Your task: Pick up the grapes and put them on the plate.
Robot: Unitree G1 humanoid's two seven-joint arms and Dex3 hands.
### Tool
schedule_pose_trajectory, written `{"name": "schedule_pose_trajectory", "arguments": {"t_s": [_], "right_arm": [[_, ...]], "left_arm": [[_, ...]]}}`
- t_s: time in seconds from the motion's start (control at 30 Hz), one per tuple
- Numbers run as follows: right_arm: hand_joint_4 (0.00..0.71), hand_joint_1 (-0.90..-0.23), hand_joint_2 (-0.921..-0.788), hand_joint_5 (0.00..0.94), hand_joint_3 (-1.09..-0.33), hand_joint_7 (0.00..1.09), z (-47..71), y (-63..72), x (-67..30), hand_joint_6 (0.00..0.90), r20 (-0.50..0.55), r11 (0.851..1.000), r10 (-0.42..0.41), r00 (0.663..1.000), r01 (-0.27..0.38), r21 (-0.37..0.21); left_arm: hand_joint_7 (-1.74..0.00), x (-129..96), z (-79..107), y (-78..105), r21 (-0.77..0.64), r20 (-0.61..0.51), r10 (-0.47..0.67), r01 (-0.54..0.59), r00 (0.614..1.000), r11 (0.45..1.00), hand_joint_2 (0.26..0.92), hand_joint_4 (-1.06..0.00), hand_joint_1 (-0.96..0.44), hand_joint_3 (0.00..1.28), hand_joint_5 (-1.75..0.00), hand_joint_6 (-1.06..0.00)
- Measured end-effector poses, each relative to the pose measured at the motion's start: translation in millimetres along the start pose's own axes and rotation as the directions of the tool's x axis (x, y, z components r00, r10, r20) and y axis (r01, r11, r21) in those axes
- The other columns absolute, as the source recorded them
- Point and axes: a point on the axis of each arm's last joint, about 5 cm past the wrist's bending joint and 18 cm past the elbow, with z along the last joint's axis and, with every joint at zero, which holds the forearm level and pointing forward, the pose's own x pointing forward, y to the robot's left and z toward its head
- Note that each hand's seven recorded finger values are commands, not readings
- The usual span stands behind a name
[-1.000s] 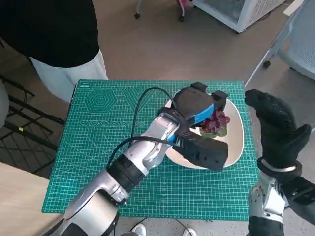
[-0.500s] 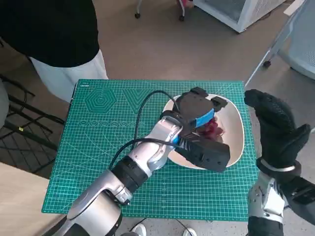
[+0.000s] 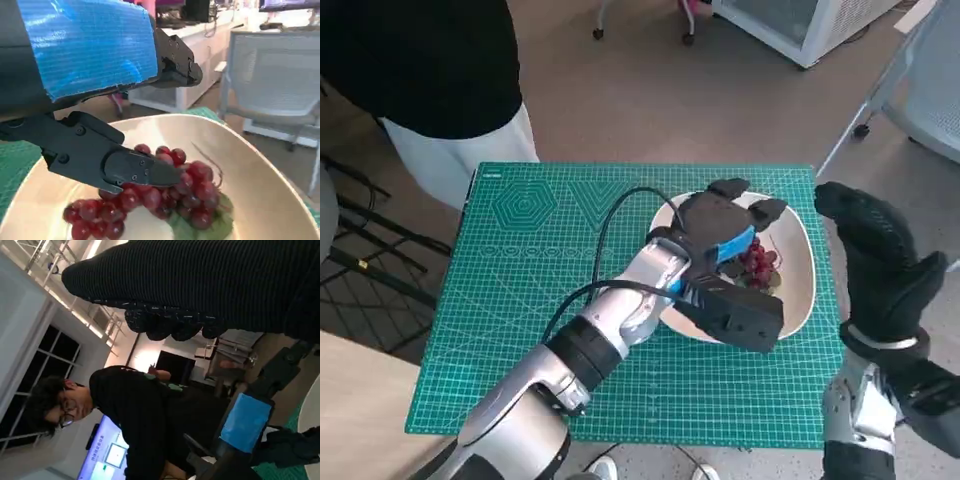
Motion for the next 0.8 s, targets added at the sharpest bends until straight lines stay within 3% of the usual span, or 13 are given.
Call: {"name": "schedule_pose_trajectory", "arguments": {"t_s": [0.17,0.33,0.53,0.8], "right_arm": [[0.220,-0.521,-0.921,0.001,-0.532,0.22,0.6,0.6,0.7,0.100,0.005,1.000,-0.001,1.000,0.001,-0.001],[0.221,-0.517,-0.921,0.002,-0.532,0.22,2.1,1.1,0.8,0.101,0.011,1.000,-0.004,1.000,0.004,-0.005],[0.220,-0.518,-0.921,0.001,-0.534,0.22,2.4,2.7,0.7,0.100,0.013,1.000,0.000,1.000,0.000,-0.002],[0.221,-0.509,-0.921,0.001,-0.536,0.23,1.1,5.9,1.2,0.106,0.009,1.000,0.005,1.000,-0.006,0.009]], "left_arm": [[0.00,-8.6,-17.1,6.1,-0.133,0.023,0.096,-0.092,0.995,0.987,0.921,-0.14,-0.71,0.45,0.00,-0.25],[0.00,-24.5,-42.0,7.4,-0.359,0.024,0.226,-0.203,0.974,0.911,0.921,-0.14,-0.67,0.45,0.00,-0.25],[-0.02,-49.9,-72.0,2.7,-0.608,-0.042,0.363,-0.312,0.931,0.730,0.921,-0.17,-0.58,0.42,-0.01,-0.28],[-0.02,-85.0,-97.6,-12.5,-0.809,-0.108,0.522,-0.380,0.846,0.449,0.921,-0.20,-0.46,0.34,-0.01,-0.29]]}}
